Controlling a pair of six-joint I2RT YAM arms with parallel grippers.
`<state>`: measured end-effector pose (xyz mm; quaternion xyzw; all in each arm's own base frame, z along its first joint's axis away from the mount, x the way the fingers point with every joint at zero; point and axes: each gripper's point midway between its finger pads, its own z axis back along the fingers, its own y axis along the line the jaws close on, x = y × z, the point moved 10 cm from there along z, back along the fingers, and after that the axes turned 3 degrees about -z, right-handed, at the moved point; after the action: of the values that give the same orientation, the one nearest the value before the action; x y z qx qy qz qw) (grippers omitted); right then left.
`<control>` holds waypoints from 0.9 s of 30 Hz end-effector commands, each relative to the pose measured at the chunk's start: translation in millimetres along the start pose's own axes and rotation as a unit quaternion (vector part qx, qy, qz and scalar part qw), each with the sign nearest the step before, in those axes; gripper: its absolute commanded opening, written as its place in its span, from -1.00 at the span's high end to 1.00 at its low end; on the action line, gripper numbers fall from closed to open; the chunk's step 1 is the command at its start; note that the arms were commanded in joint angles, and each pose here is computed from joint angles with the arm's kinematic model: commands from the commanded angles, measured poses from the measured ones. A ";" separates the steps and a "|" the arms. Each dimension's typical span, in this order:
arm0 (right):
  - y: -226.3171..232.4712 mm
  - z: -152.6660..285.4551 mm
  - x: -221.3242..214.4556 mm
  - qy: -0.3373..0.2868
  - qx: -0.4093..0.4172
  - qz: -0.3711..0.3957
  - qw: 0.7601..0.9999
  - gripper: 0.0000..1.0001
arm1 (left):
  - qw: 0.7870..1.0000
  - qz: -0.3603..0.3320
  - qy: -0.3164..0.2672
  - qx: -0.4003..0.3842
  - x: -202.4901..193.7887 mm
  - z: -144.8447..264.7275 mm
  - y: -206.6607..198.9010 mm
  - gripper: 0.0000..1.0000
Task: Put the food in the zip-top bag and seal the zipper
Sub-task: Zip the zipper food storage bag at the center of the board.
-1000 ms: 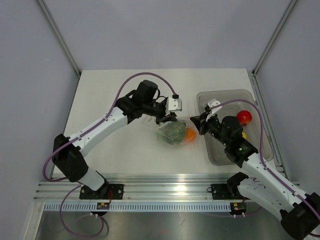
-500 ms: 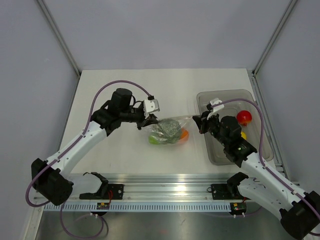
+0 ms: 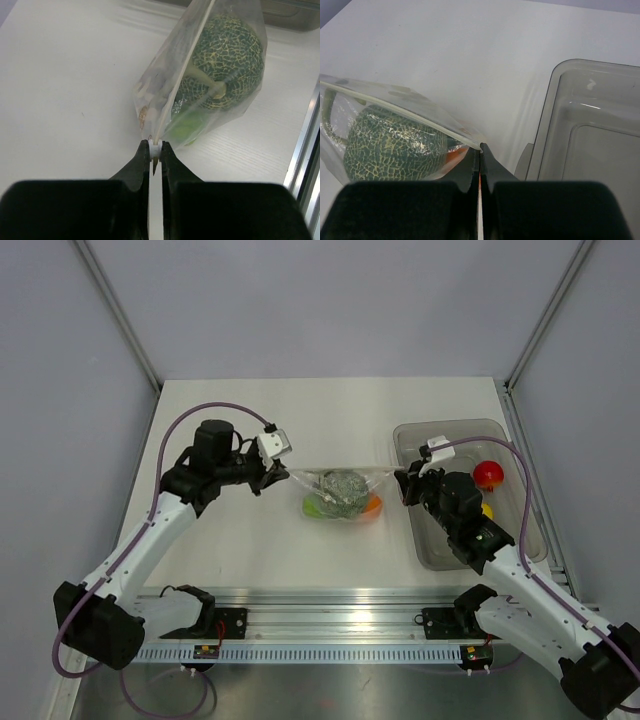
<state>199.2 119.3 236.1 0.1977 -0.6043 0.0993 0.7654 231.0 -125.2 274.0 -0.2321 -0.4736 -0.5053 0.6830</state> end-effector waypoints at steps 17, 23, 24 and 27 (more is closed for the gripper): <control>-11.5 -8.0 15.8 -0.021 -0.064 -0.005 0.998 1.00 | 0.997 0.049 -0.011 0.059 -8.6 13.9 24.6 1.00; 7.1 -47.6 40.9 -0.006 -0.001 -0.014 1.000 1.00 | 0.985 0.068 -0.106 0.118 29.1 4.2 55.4 1.00; 9.1 -54.3 46.3 -0.003 0.001 -0.015 1.000 1.00 | 0.983 0.075 -0.107 0.127 30.9 0.3 61.9 1.00; 18.3 -79.5 74.5 -0.022 0.024 -0.003 0.999 0.99 | 0.973 0.047 -0.120 0.191 52.1 5.7 85.2 1.00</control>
<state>260.4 149.9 249.5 0.1866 -0.5628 0.0954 0.7996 279.4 -111.9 279.3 -0.2310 -0.5172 -0.3789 0.7319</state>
